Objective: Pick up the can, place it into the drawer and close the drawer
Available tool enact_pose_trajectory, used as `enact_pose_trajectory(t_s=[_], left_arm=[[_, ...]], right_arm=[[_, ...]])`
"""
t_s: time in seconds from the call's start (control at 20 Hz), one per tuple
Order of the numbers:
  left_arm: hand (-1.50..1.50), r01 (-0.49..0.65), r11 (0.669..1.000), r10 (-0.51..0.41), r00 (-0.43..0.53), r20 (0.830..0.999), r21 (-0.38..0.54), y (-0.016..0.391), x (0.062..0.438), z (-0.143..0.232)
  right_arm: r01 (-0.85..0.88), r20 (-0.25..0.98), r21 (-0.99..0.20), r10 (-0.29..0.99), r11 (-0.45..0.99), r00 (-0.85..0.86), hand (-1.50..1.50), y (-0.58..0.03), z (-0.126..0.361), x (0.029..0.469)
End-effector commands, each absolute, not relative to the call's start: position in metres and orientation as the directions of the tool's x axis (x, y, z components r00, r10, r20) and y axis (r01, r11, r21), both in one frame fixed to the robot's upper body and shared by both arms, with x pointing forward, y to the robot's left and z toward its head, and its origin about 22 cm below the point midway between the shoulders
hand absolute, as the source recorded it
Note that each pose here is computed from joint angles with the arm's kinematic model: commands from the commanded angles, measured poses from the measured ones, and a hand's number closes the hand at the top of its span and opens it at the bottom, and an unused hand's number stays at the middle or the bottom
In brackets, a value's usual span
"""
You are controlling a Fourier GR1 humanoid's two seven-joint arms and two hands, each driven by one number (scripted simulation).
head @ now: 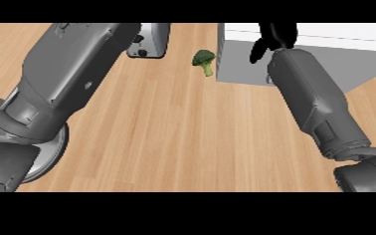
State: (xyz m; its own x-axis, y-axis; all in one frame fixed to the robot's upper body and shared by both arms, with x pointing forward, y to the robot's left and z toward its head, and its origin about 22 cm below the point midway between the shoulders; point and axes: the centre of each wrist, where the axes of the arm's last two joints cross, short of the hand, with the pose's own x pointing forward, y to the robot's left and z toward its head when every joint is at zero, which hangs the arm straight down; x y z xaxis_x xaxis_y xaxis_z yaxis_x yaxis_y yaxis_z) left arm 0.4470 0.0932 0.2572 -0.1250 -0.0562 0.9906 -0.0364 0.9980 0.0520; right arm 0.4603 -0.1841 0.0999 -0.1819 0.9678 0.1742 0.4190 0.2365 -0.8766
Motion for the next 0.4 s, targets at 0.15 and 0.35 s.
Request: enact_pose_trajectory(t_s=[0.15, 0.35], left_arm=[[-1.5, -0.022, 0.998, -0.057, -0.12, 0.991, 0.055, 0.107, 0.44, 0.244], [-1.5, 0.01, 0.999, -0.035, -0.118, 0.992, 0.036, 0.111, 0.432, 0.253]], right_arm=[[0.493, 0.337, -0.751, 0.898, 0.438, -0.284, -1.5, -0.155, 0.141, 0.47], [0.488, 0.355, -0.744, 0.889, 0.456, -0.29, -1.5, -0.168, 0.139, 0.471]])
